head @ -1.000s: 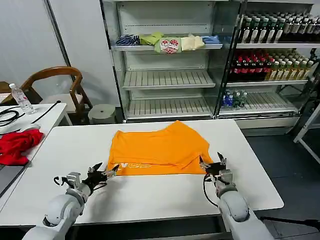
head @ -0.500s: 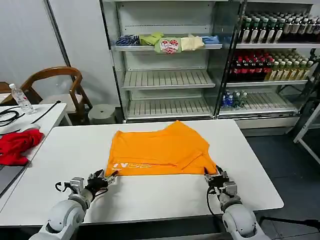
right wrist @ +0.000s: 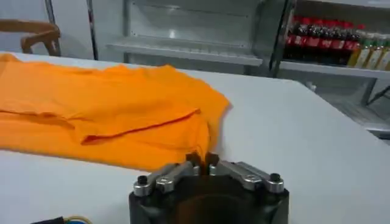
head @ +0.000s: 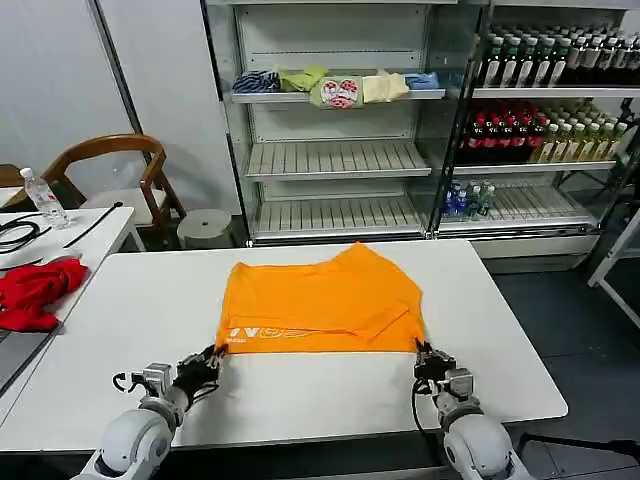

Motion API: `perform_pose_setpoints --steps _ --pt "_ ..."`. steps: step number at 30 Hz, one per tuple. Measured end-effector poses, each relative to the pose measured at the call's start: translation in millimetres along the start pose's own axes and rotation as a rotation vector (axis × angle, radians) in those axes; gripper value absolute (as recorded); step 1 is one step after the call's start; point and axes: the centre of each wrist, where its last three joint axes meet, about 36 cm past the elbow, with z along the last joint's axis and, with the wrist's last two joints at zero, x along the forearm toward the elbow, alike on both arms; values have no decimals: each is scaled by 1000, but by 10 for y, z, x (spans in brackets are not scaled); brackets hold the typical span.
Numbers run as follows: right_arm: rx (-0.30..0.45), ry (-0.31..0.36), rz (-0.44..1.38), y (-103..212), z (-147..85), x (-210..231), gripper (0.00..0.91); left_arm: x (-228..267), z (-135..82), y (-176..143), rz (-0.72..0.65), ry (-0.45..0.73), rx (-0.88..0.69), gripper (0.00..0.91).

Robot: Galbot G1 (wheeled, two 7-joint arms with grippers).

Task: Fold and organize the clothes.

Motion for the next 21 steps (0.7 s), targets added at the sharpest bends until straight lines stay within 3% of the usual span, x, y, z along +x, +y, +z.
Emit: perform_pose_setpoints --steps 19,20,21 --pt "50 -18 -23 94 108 942 0 871 360 -33 -38 8 -50 10" --pt "53 -19 -24 100 110 982 907 913 370 -27 -41 11 -54 10" --pt "57 -21 -24 97 104 1026 907 961 377 -18 -45 15 -60 10"
